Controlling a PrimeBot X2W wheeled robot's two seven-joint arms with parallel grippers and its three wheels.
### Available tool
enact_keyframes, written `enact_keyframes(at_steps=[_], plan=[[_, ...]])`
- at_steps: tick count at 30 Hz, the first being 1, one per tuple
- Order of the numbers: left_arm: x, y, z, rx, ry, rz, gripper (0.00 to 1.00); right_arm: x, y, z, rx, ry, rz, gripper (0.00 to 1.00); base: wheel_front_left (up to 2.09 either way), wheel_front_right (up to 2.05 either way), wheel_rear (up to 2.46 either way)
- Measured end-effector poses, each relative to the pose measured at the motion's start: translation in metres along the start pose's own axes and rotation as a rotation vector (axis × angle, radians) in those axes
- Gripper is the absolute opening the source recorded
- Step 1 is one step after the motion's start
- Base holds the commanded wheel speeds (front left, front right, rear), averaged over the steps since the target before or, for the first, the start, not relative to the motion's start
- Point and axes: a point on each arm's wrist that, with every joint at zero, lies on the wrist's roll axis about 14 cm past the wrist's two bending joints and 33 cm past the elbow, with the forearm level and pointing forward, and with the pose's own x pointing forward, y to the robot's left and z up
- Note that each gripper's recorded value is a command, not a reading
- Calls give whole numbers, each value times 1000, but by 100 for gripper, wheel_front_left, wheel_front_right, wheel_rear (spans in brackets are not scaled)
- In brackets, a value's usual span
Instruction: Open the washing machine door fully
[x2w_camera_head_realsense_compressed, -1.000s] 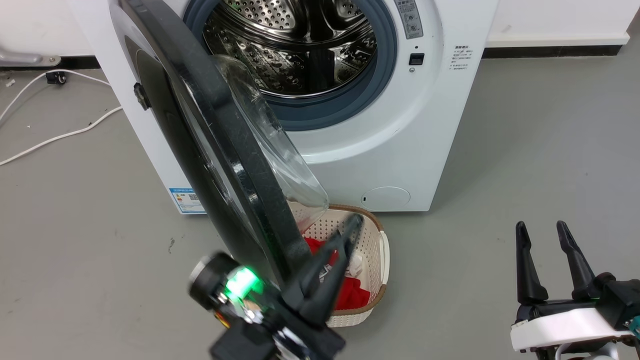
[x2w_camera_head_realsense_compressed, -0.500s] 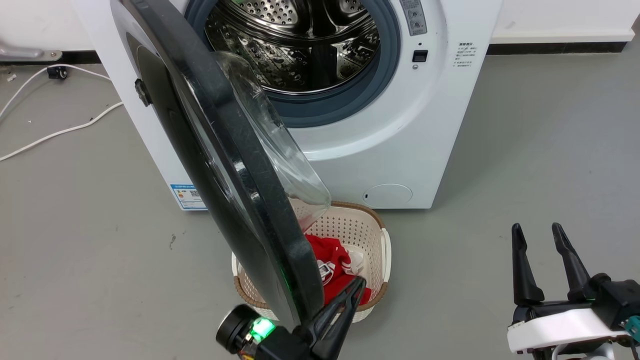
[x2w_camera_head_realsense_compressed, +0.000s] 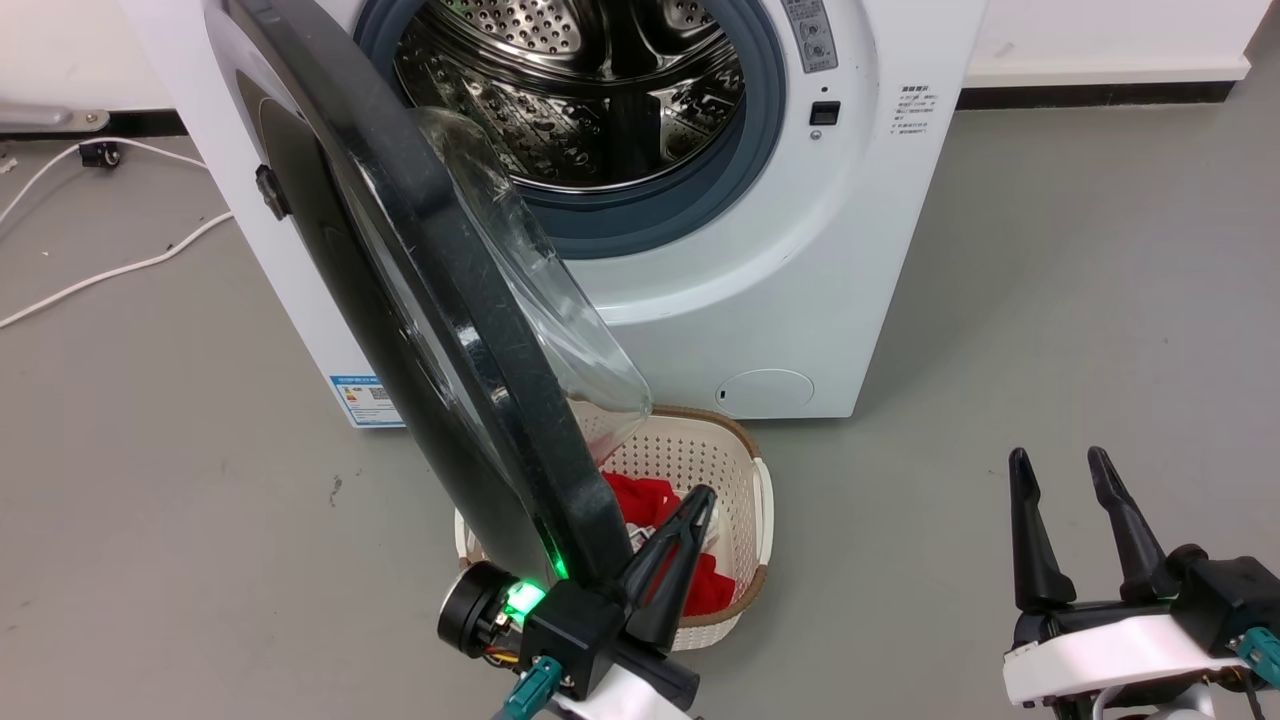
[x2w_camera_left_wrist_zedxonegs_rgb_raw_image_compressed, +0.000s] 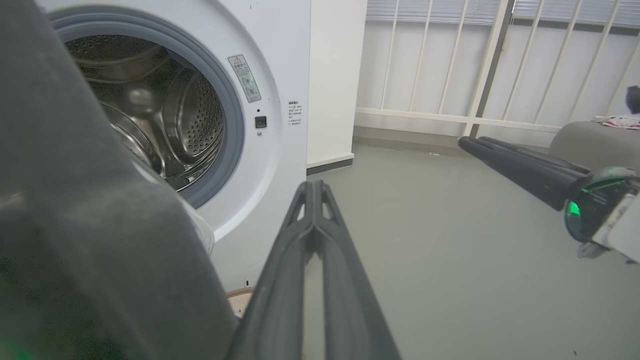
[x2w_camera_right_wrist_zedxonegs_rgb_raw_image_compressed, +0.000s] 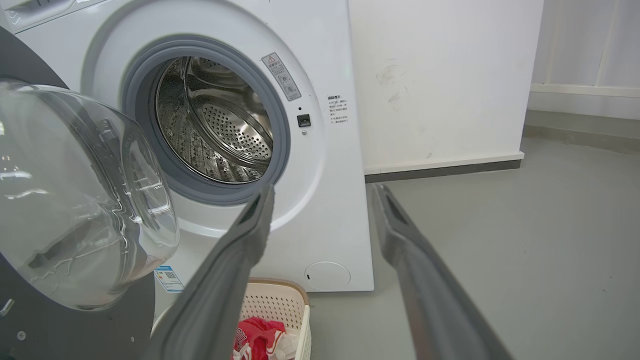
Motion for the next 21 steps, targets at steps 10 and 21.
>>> enact_keyframes(at_steps=[10,21], plan=[[-6,15,-2,10,8,85,0,-2,4,0,19,0,10,100,0,0,0],[-26,27,-2,26,13,153,0,-2,14,-6,32,19,37,100,0,0,0]])
